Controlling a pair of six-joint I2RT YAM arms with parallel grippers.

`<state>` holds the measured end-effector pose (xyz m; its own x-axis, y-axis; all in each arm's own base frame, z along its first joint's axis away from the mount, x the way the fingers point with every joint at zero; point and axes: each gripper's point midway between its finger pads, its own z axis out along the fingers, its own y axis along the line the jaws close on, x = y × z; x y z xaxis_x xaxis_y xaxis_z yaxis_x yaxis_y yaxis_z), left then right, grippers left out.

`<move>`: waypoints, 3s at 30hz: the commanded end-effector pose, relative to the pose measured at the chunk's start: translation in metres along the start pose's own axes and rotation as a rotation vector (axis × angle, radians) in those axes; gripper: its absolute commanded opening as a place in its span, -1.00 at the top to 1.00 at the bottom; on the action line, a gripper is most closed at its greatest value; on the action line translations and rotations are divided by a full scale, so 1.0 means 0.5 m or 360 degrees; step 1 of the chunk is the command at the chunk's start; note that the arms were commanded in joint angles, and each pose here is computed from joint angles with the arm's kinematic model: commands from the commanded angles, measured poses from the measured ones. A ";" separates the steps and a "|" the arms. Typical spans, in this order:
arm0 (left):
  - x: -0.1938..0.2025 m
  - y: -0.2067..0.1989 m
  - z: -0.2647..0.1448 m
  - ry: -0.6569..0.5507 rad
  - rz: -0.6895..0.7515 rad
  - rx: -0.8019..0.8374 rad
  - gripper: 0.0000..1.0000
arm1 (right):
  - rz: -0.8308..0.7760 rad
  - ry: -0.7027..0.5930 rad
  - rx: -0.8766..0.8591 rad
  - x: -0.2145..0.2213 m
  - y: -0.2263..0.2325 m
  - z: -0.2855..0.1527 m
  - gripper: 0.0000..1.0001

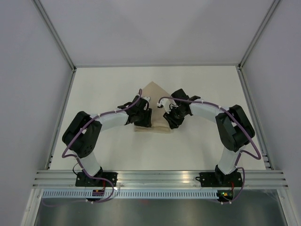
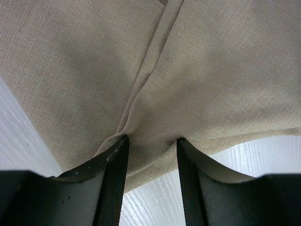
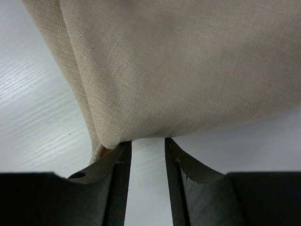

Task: Fold the napkin, place the utensils inside, and roll it up
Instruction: Fold the napkin, then roll the napkin with the utensil

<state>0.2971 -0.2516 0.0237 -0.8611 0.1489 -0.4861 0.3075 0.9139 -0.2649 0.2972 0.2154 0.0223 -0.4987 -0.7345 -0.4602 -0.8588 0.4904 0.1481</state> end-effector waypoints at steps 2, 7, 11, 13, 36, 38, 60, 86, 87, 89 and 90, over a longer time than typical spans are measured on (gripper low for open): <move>-0.032 -0.024 -0.040 -0.0050 0.0105 0.0091 -0.01 | -0.0049 -0.0044 0.0004 -0.019 0.014 -0.020 0.19; -0.041 -0.039 -0.066 -0.0084 0.0148 0.0149 -0.01 | -0.0011 -0.0049 0.0147 -0.014 -0.018 -0.043 0.19; -0.050 -0.047 -0.095 -0.0134 0.0176 0.0179 -0.03 | 0.0045 -0.0071 0.0198 -0.012 -0.041 -0.070 0.18; -0.057 -0.050 -0.116 -0.0177 0.0186 0.0195 -0.04 | 0.0069 -0.0099 0.0234 -0.016 -0.055 -0.092 0.18; -0.220 0.019 -0.336 -0.0940 -0.0295 0.0166 -0.13 | -0.0489 -0.0452 0.0393 -0.156 -0.005 -0.121 -0.06; -0.198 0.025 -0.336 -0.0915 -0.0298 0.0158 -0.13 | -0.0503 -0.0417 0.0394 -0.165 0.009 -0.104 -0.09; -0.166 0.074 -0.374 -0.1051 -0.0214 -0.0004 -0.20 | -0.0719 -0.0413 0.0329 -0.216 0.120 0.034 -0.35; -0.159 0.076 -0.333 -0.0978 -0.0182 -0.0008 -0.21 | -0.0726 -0.0292 0.0280 -0.144 0.143 0.091 -0.20; -0.157 0.077 -0.332 -0.0976 -0.0182 -0.0009 -0.21 | -0.0730 -0.0291 0.0283 -0.143 0.141 0.093 -0.20; -0.155 0.077 -0.330 -0.0973 -0.0182 -0.0007 -0.21 | -0.0732 -0.0274 0.0303 -0.133 0.138 0.098 -0.20; -0.153 0.079 -0.328 -0.0970 -0.0183 -0.0013 -0.21 | -0.0741 -0.0288 0.0312 -0.136 0.137 0.098 -0.19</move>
<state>0.3002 -0.1621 0.1722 -0.5517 -0.2052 -0.8084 0.1813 0.9166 -0.3564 0.2758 0.3198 0.0254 -0.0375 -0.8144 -0.5791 -0.9443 0.2185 -0.2461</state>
